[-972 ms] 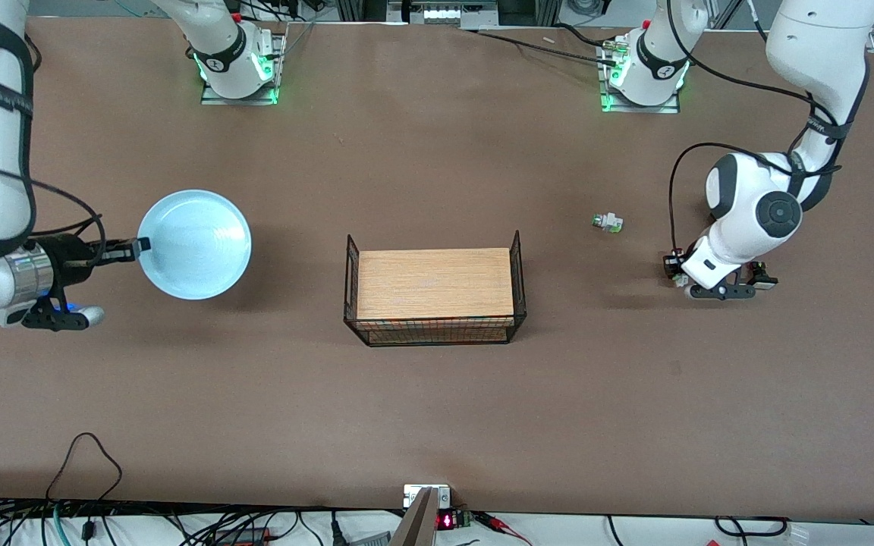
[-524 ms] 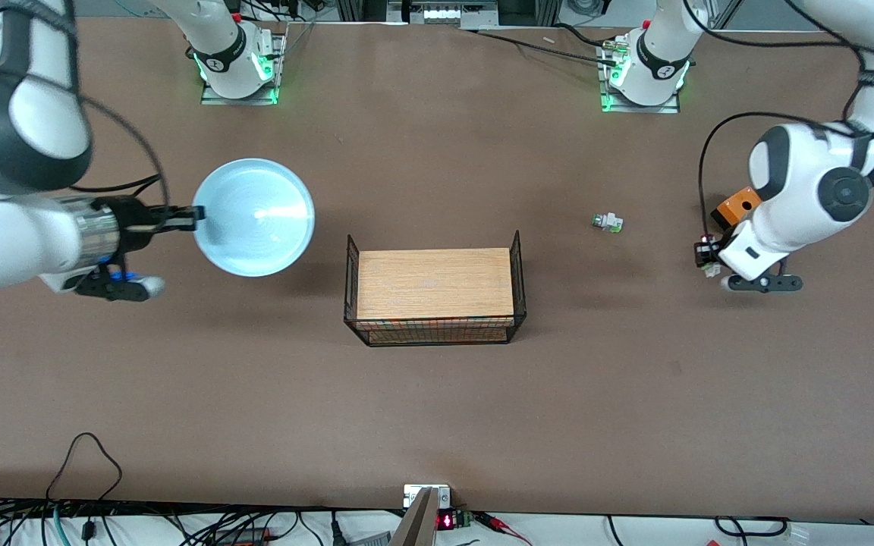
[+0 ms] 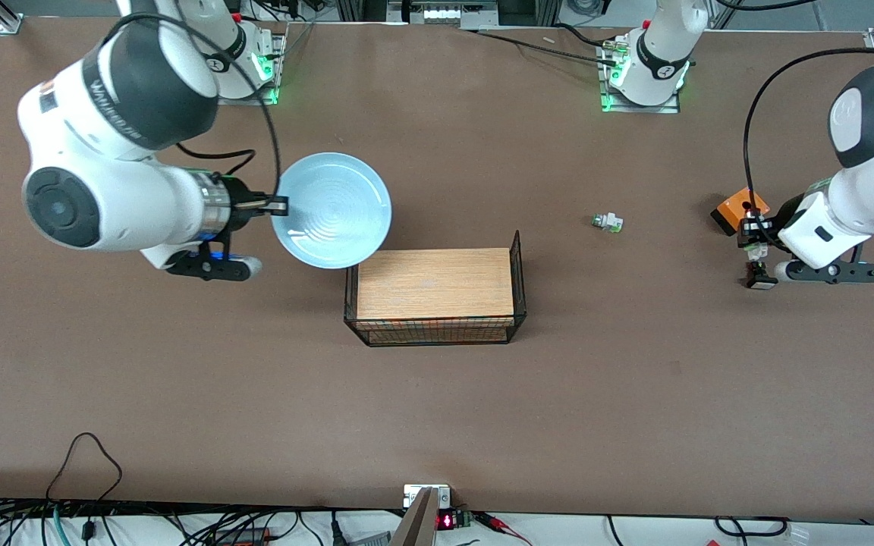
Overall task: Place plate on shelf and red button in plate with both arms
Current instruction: 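Carry the plate over the basket and lower it onto the wooden tray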
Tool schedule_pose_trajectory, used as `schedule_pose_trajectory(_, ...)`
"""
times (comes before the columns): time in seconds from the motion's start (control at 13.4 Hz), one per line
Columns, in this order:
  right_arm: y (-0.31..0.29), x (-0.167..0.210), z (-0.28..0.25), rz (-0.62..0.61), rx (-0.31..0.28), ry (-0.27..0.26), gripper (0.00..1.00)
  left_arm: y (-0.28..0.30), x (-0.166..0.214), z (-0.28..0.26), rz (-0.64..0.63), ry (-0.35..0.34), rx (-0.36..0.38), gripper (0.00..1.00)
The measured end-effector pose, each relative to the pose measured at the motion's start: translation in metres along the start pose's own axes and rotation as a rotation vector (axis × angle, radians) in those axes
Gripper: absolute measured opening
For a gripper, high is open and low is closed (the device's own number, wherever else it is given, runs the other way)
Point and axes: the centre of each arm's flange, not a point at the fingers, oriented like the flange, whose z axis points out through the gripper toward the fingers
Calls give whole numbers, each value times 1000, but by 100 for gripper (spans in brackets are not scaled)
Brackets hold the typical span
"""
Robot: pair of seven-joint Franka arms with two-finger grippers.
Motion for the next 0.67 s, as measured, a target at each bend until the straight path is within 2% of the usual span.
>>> schedule_pose_trajectory(0.3, -60, -10, 33, 24, 13, 72, 3, 2, -11, -53, 2, -6, 0, 34)
schedule_pose_trajectory(0.67, -94, 1, 78, 44, 27, 117, 3, 2, -11, -57, 2, -4, 0, 34)
